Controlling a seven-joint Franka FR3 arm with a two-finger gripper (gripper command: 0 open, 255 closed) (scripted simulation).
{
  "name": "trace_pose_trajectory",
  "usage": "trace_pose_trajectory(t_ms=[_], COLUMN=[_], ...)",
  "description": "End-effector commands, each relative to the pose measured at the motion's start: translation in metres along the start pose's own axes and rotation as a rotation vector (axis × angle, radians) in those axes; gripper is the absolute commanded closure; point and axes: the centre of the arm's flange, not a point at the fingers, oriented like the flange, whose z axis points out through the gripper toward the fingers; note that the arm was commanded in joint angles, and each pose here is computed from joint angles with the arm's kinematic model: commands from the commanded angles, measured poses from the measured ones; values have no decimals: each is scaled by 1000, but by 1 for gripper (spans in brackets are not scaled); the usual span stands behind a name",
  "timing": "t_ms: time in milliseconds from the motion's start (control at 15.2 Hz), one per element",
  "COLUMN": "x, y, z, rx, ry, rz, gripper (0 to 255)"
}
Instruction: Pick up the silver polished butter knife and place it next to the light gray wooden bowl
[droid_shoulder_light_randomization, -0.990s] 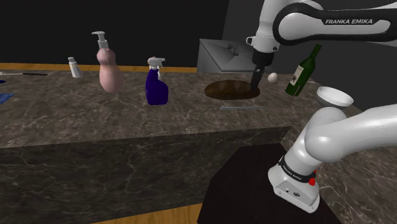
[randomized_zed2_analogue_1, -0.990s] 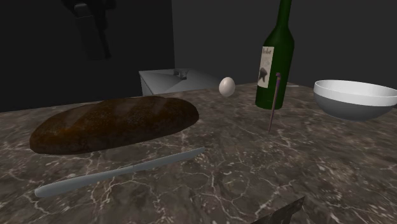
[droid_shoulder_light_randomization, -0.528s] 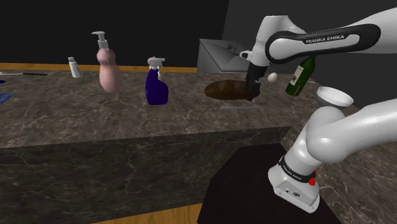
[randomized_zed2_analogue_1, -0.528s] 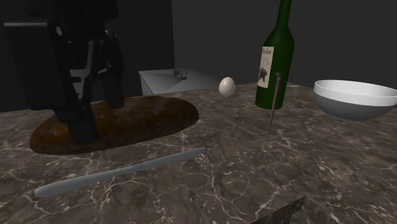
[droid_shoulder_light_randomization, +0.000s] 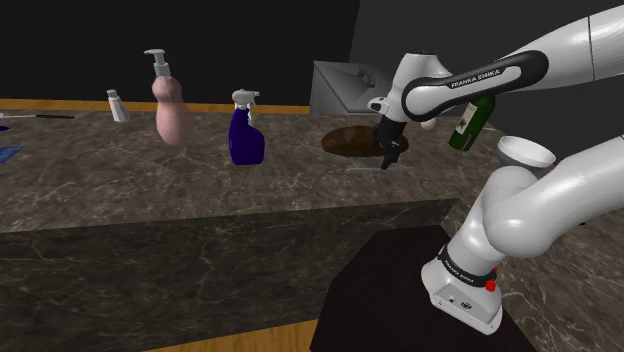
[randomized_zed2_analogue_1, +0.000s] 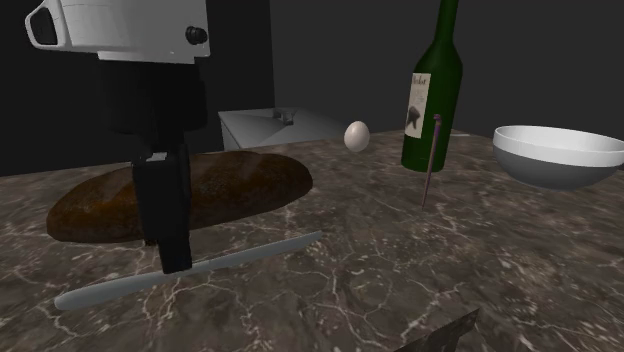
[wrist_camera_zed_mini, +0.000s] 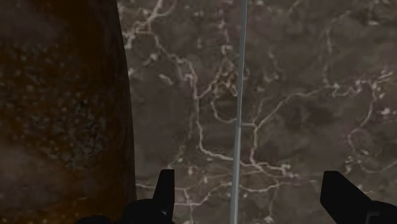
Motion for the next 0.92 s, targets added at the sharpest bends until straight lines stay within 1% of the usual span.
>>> trace_pose_trajectory(t_ms=[0,198,726,792,858], x=[-1,-1,-1,-1,-1], y=[0,0,0,0,0], z=[11,25,25,25,25], rx=[-1,-1,-1,-1,-1], ry=[1,1,1,1,1], rz=[-4,-4,-4,-4,-4], gripper=[0,0,0,255,255])
